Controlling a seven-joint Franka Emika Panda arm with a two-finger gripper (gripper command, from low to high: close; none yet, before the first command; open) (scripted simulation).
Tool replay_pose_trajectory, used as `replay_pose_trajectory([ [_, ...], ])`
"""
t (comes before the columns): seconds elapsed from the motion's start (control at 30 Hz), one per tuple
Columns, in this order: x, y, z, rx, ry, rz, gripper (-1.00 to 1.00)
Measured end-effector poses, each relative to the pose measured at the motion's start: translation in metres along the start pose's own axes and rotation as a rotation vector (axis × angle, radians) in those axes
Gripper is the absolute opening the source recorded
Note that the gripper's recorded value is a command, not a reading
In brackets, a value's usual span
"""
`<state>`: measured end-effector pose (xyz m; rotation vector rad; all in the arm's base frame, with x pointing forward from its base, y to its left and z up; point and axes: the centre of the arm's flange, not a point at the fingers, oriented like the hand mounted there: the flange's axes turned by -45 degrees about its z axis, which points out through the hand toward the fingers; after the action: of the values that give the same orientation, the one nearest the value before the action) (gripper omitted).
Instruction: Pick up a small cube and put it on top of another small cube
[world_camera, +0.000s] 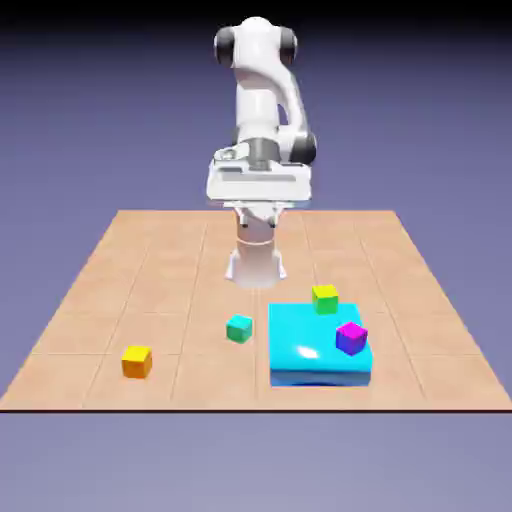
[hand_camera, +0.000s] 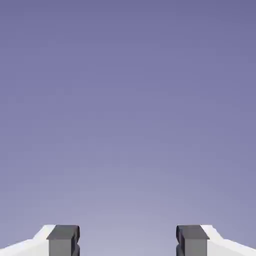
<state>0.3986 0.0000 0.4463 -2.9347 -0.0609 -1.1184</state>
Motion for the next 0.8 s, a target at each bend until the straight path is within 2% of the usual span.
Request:
replay_pose_trajectory([
  [0.43,-0.058,0.044,0.148,0.096,-0.725,0.163,0.00],
  [0.8,-0.136,0.072,0.230,0.167,-1.274,0.291,0.00],
])
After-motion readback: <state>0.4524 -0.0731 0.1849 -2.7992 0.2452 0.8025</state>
